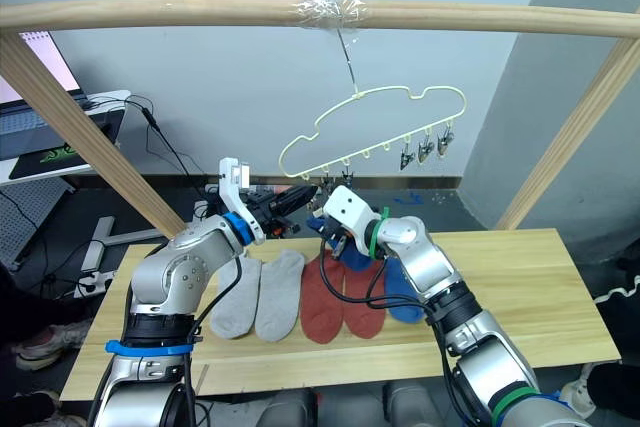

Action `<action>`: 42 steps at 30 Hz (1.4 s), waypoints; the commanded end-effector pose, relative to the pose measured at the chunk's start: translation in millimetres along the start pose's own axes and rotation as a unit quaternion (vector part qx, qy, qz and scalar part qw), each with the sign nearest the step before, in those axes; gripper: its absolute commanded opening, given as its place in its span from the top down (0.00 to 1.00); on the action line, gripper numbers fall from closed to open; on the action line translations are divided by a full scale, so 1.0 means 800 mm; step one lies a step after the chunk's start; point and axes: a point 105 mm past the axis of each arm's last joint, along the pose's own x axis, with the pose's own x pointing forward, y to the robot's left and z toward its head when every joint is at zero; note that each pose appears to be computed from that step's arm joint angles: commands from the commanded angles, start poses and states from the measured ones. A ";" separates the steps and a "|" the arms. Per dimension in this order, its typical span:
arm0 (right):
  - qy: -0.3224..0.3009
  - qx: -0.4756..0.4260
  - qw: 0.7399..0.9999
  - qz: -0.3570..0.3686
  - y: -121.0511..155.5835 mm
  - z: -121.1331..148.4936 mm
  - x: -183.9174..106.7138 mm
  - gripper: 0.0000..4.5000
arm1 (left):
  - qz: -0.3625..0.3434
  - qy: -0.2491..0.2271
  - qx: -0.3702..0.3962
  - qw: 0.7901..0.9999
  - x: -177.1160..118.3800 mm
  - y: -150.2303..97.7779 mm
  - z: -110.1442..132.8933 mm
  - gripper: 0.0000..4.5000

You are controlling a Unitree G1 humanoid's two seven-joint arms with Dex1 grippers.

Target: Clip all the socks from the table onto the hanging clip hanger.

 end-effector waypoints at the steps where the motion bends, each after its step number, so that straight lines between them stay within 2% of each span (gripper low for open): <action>1: -0.022 -0.020 0.999 -0.012 -0.006 0.021 0.001 0.99 | -0.011 -0.013 0.006 1.000 0.000 -0.007 0.008 1.00; 11: -0.076 -0.014 0.997 -0.016 -0.010 0.057 -0.002 0.99 | -0.005 -0.008 0.013 1.000 -0.001 -0.006 0.002 1.00; 23: -0.084 -0.015 0.996 -0.008 -0.004 0.062 -0.002 0.99 | 0.013 -0.004 0.012 1.000 -0.003 0.000 -0.004 1.00; 24: -0.084 -0.015 0.996 -0.008 -0.004 0.061 -0.002 1.00 | 0.012 -0.005 0.006 1.000 -0.004 0.000 -0.003 0.85; 32: -0.081 -0.012 0.997 -0.013 -0.004 0.058 0.000 1.00 | 0.006 0.001 0.012 1.000 -0.016 -0.006 -0.008 0.32; 33: -0.083 -0.016 0.996 -0.013 -0.004 0.059 0.001 0.94 | 0.010 0.002 0.017 1.000 -0.021 -0.004 -0.008 0.26; 39: -0.076 -0.068 0.995 -0.013 0.001 0.054 0.004 0.49 | 0.034 0.003 0.056 0.998 -0.043 0.001 -0.005 0.26; 40: -0.074 -0.081 0.994 -0.016 0.001 0.052 0.004 0.43 | 0.038 0.002 0.066 0.997 -0.046 0.001 -0.004 0.26; 42: -0.069 -0.100 0.992 -0.023 -0.002 0.047 0.001 0.43 | 0.049 -0.003 0.093 0.994 -0.052 0.000 -0.002 0.26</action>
